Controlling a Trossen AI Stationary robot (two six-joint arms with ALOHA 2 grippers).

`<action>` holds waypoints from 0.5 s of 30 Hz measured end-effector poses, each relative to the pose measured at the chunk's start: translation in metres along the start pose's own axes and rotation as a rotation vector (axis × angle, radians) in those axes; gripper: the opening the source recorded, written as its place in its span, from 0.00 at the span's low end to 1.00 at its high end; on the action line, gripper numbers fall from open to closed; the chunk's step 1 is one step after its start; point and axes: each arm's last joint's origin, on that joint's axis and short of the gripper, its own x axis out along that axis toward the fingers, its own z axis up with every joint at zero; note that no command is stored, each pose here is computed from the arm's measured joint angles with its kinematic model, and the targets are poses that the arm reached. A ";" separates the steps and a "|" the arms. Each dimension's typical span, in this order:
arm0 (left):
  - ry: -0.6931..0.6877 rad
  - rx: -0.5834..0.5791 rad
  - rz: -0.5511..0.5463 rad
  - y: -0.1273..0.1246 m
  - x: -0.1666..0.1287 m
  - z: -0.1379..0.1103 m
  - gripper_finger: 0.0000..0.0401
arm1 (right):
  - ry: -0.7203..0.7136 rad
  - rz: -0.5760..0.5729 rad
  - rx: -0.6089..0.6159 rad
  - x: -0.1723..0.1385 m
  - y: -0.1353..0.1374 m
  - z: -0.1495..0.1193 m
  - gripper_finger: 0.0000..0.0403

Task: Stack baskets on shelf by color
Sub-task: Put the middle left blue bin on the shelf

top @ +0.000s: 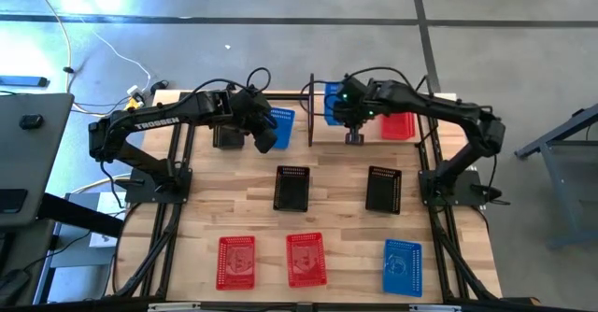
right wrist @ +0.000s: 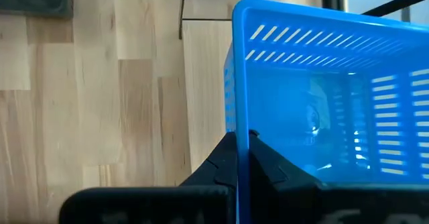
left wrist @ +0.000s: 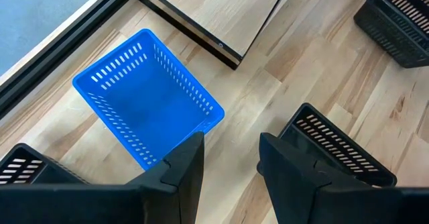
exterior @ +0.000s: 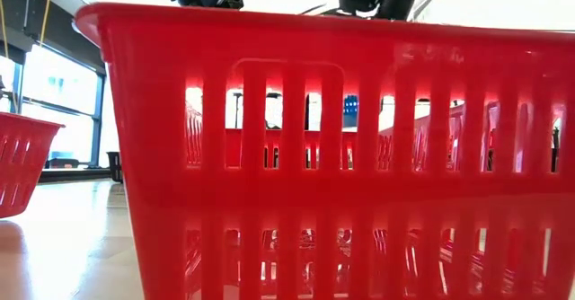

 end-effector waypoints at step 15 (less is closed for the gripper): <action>0.000 -0.019 0.000 0.000 0.000 0.000 0.33 | 0.042 0.113 -0.028 0.041 0.002 0.007 0.00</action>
